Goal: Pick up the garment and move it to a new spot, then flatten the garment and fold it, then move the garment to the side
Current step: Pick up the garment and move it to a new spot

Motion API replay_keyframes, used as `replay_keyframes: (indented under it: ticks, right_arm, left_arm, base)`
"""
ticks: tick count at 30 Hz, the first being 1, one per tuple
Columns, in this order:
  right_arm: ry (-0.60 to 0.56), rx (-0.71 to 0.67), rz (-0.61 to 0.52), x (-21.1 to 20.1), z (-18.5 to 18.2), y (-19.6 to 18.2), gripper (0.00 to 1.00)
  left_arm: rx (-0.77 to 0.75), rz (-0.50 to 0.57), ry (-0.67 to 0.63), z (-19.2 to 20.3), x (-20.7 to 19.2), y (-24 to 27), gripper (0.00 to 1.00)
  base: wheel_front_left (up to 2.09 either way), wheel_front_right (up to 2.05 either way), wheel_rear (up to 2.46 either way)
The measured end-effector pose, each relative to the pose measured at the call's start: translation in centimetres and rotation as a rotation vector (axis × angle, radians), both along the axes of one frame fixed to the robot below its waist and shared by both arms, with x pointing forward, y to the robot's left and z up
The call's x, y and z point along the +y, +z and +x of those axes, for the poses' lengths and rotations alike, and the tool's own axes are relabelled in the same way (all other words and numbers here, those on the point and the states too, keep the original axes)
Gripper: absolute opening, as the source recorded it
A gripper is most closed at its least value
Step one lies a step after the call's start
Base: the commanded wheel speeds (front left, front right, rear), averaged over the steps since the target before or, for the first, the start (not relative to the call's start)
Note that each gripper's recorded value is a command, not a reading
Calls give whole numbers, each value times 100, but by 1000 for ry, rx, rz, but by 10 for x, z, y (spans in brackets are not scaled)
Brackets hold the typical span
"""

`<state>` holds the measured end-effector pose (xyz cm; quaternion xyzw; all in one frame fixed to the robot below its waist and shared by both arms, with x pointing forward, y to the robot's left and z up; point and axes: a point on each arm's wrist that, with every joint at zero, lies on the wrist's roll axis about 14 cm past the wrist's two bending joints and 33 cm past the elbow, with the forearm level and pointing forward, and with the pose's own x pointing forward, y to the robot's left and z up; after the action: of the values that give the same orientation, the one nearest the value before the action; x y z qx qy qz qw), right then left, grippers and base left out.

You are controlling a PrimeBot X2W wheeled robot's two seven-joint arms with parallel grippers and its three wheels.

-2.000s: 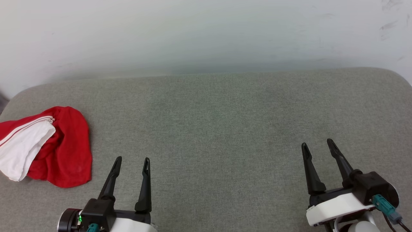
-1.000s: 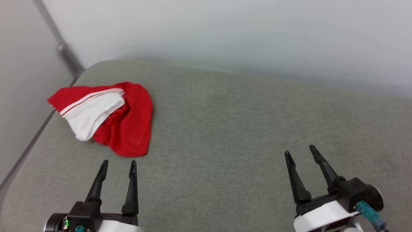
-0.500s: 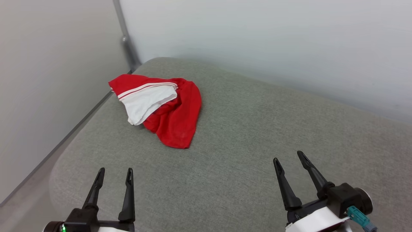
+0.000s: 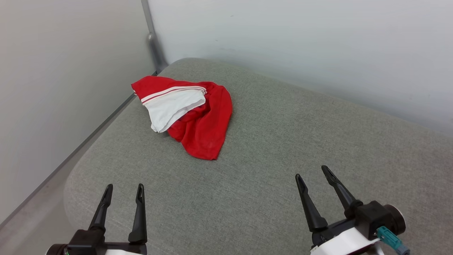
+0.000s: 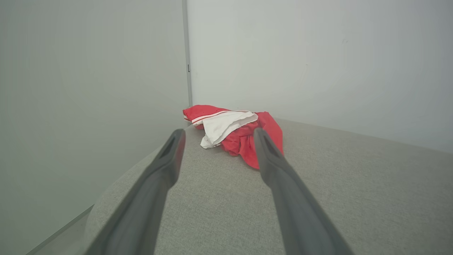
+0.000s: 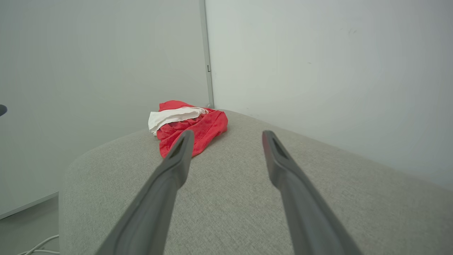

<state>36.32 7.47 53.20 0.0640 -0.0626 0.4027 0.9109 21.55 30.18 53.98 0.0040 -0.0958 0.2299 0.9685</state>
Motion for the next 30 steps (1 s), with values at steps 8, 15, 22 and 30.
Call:
replay_keyframes:
  ticks: [8, 15, 22, 30]
  right_arm:
    - [-11, -4, -2, -3, 4, -1, 100]
    - [-21, -23, -30, -4, 16, -8, 100]
    - [-71, -28, -52, -15, 44, -23, 100]
    - [-158, 15, -108, -42, 74, -62, 100]
  left_arm:
    - [-18, -24, 13, 1, 3, 2, 100]
    - [-17, -23, -5, 21, 6, 7, 100]
    - [27, 28, -74, 79, 15, 7, 100]
    - [291, 124, -175, 168, 62, -32, 100]
  base:
    - [0, 0, 0]
    - [0, 0, 0]
    - [0, 0, 0]
    - [0, 0, 0]
